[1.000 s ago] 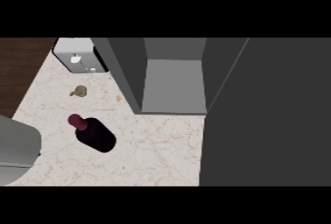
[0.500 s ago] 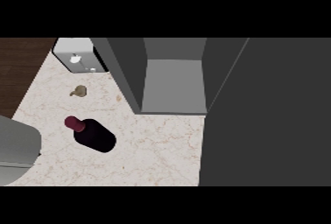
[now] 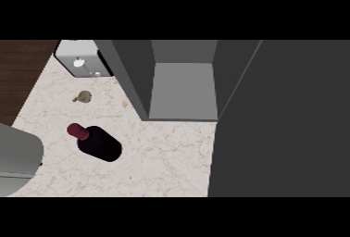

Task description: Pick up the wine, place it into the cabinet and close the cabinet

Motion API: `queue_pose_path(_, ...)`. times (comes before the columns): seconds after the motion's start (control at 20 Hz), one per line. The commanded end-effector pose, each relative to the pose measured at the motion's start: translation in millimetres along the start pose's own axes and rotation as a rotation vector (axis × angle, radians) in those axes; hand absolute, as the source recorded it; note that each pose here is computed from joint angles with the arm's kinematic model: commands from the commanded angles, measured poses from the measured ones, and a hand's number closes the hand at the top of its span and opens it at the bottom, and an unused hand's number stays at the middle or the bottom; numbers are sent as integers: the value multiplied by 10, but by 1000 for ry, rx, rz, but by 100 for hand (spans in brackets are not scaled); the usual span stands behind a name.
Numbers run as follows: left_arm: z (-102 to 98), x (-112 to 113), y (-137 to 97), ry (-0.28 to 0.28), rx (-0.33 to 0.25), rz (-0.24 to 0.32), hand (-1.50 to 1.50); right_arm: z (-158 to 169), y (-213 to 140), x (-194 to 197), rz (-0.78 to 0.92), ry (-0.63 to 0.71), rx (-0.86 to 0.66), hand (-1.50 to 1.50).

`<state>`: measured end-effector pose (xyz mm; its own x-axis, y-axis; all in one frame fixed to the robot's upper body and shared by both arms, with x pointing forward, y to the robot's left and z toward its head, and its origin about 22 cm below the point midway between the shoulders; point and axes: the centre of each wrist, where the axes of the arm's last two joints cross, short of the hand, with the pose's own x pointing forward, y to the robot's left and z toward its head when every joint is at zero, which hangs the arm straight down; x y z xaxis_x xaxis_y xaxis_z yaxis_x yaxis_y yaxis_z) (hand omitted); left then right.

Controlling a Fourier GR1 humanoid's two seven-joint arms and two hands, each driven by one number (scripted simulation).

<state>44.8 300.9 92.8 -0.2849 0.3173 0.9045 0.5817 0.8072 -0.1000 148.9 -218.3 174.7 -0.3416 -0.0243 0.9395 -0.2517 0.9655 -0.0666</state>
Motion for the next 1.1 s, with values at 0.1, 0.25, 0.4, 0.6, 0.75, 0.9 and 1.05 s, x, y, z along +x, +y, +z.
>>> queue_pose_path(0.1,-103,194,112,-161,-47,23,-150,138,54,336,4,-34,9,-150)
queue_pose_path(0.25,-83,299,165,-171,-31,14,-150,36,12,181,-4,-23,-9,-150)
queue_pose_path(0.4,-39,265,273,-170,-2,1,-150,108,62,257,6,-30,-12,-150)
queue_pose_path(0.6,-22,214,521,-149,42,-1,-150,197,48,305,-1,-28,-2,-150)
queue_pose_path(0.75,-26,407,680,-142,62,-7,-150,176,58,469,20,-43,16,-150)
queue_pose_path(0.9,-77,194,681,-117,65,11,-150,125,33,367,15,-43,1,-150)
queue_pose_path(1.05,-171,101,878,-72,85,10,-150,82,39,416,6,-51,-7,-150)
